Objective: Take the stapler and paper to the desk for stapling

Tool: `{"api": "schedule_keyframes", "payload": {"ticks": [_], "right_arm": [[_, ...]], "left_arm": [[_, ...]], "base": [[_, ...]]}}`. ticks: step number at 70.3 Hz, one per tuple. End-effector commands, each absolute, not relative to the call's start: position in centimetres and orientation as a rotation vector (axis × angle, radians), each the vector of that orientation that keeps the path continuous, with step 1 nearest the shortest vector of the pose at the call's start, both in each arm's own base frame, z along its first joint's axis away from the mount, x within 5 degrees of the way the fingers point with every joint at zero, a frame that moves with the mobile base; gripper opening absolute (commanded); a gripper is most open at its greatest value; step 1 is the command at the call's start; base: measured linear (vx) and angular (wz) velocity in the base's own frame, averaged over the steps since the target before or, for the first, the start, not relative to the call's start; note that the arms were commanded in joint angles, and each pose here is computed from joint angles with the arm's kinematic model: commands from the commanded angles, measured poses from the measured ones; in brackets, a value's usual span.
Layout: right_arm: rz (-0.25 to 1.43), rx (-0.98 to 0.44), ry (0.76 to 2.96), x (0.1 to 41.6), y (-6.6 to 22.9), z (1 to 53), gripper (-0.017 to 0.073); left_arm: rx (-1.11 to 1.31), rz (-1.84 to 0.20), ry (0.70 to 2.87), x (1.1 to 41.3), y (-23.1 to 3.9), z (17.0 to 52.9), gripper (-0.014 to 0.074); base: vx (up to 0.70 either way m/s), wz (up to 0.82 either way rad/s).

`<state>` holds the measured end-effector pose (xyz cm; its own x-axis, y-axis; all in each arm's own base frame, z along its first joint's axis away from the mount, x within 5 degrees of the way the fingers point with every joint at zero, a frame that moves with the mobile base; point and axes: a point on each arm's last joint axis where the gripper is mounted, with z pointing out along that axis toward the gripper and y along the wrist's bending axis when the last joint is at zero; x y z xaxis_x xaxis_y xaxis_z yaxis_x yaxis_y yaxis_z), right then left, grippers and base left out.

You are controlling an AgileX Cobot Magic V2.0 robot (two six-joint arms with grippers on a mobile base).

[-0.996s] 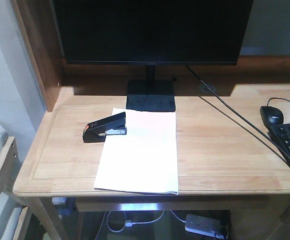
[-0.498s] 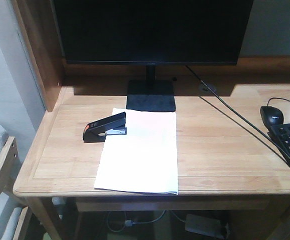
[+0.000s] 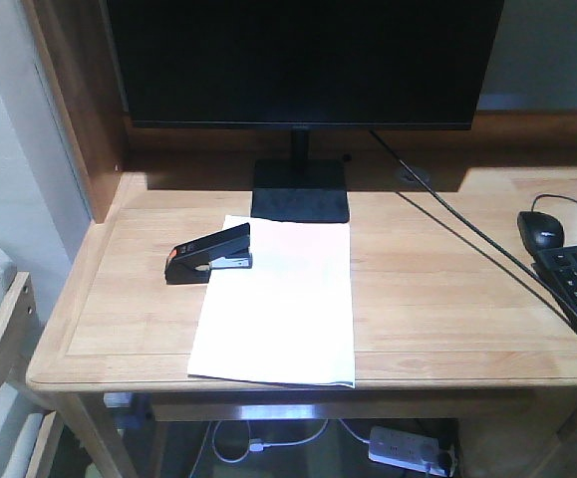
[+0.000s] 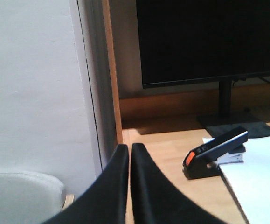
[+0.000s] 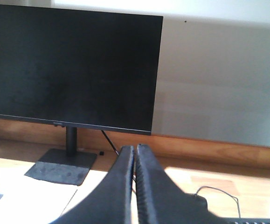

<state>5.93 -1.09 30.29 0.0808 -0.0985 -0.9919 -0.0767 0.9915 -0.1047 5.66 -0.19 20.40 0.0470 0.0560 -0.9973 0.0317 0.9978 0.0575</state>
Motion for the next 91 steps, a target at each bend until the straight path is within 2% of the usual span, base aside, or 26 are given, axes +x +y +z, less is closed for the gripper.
{"api": "schedule_keyframes", "payload": {"ticks": [1, 91], "right_arm": [[-0.035, -0.168, 1.447, 5.85, -1.0, 31.27, -0.001], [-0.035, -0.169, 1.447, 5.85, -0.99, 31.27, -0.001]], "left_arm": [[0.051, -0.002, 1.383, 5.41, -0.21, 21.25, -0.0006], [0.036, -0.017, 1.386, 5.42, -0.19, 21.24, -0.0006]], "base": [[0.0, 0.0], [0.0, 0.0]]}}
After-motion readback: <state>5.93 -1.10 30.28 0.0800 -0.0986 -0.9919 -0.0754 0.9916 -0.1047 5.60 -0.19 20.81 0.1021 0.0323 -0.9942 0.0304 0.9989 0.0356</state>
